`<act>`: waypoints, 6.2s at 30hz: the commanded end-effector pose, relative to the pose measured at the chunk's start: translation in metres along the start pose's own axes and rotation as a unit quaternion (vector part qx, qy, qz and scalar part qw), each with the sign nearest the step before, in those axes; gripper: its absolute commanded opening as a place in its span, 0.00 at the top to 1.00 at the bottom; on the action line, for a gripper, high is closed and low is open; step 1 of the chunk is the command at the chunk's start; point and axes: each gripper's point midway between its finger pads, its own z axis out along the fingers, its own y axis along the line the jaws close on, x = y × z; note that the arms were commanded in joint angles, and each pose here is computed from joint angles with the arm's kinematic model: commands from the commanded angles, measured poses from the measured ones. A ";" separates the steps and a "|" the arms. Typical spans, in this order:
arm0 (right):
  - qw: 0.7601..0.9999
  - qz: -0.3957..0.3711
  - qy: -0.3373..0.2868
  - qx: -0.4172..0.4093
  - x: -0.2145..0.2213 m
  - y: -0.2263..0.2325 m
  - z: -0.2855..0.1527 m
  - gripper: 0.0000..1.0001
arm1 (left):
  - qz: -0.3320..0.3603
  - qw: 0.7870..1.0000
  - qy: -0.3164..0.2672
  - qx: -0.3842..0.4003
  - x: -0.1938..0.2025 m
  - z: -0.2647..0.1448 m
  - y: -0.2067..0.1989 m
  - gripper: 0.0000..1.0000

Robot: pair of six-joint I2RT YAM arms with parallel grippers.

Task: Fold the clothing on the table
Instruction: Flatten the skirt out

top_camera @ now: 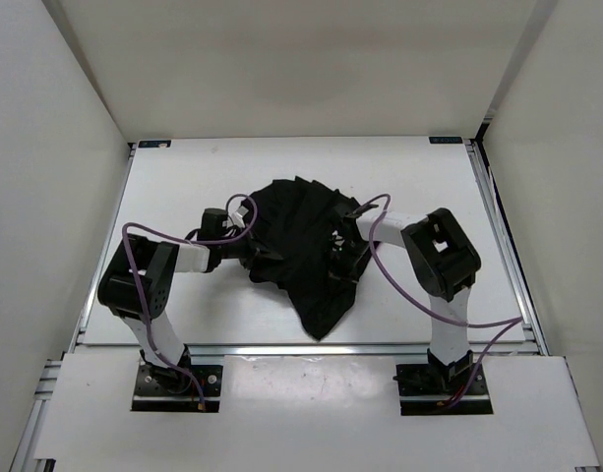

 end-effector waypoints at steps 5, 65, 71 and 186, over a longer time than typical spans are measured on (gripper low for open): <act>0.984 -0.017 -0.166 0.060 -0.137 -0.016 -0.066 1.00 | 0.017 0.999 -0.042 0.012 -0.016 -0.027 -0.001 1.00; 0.901 -0.068 -0.428 -0.010 -0.109 0.078 -0.265 1.00 | -0.007 0.999 -0.050 -0.014 0.002 -0.050 0.032 1.00; 0.917 -0.151 -0.367 -0.036 -0.158 0.163 -0.218 1.00 | -0.016 0.998 -0.055 -0.027 0.003 -0.055 0.041 1.00; 0.742 -0.109 -0.661 0.006 -0.135 -0.025 -0.515 1.00 | 0.234 0.906 -0.221 0.273 -0.218 -0.197 -0.319 1.00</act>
